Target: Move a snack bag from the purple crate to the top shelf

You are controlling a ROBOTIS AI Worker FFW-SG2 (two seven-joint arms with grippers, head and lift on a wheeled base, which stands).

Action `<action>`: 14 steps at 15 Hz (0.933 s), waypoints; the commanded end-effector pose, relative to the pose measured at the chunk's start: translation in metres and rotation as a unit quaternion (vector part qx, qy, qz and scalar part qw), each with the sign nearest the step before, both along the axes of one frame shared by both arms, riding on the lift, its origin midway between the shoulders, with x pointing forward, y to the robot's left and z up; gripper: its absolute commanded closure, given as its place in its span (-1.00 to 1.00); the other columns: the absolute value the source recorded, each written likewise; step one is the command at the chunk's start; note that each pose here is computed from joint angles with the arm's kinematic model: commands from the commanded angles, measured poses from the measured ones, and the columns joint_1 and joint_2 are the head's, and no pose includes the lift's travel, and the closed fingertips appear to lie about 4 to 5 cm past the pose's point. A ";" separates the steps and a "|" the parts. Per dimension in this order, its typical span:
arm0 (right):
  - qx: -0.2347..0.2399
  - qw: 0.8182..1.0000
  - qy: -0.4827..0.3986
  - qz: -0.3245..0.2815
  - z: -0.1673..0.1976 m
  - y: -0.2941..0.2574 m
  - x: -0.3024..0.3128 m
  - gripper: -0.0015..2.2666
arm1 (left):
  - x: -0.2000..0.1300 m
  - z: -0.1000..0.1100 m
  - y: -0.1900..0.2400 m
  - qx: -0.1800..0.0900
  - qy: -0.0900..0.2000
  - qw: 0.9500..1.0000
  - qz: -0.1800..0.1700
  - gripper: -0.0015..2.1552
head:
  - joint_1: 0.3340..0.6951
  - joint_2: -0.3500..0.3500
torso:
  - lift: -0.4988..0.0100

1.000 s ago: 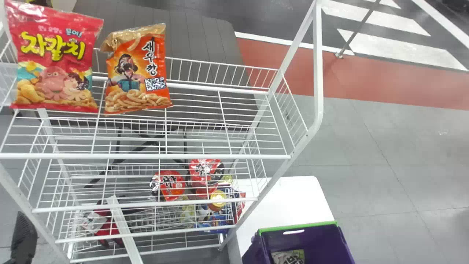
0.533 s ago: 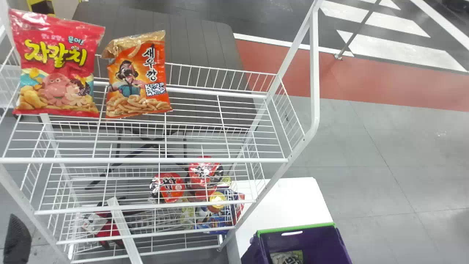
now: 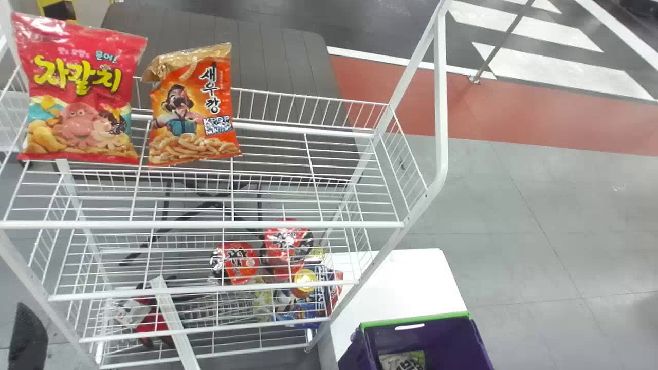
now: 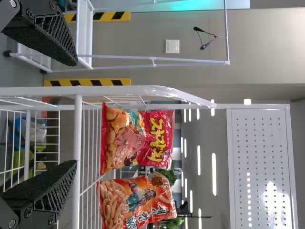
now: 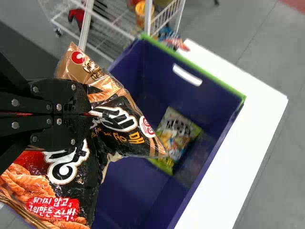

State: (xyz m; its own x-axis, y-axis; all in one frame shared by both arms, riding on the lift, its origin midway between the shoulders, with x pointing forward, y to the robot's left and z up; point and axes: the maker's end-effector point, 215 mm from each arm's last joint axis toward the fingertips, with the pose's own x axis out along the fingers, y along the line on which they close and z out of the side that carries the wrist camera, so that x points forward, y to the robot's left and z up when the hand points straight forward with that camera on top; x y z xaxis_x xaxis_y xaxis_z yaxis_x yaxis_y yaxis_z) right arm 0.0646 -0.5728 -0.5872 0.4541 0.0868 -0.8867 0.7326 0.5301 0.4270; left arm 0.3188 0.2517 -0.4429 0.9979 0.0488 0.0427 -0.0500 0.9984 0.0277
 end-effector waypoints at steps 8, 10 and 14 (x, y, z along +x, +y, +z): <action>0.079 0.975 -0.197 0.061 0.119 0.105 0.121 0.92 | 0.000 -0.010 0.001 0.009 0.021 1.000 0.006 -0.92 | 1.00 -1.00 | 0.96; 0.082 0.961 -0.249 0.085 0.148 0.130 0.153 0.92 | 0.005 -0.014 0.002 0.010 0.027 1.000 0.008 -0.92 | 1.00 -1.00 | 0.96; 0.054 0.934 -0.315 0.159 0.204 0.174 0.220 0.92 | 0.015 -0.027 -0.001 0.008 0.040 0.999 0.008 -0.92 | 1.00 -1.00 | 0.96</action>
State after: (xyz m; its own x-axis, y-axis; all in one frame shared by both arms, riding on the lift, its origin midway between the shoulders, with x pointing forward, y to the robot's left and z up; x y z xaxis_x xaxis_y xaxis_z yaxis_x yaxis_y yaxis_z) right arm 0.2639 -0.4188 -0.4013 0.8139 0.3419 -0.4698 0.2017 0.5920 0.7803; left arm 0.3316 0.2520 -0.4660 0.9975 0.0640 -0.0297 -0.0624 0.9967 0.0509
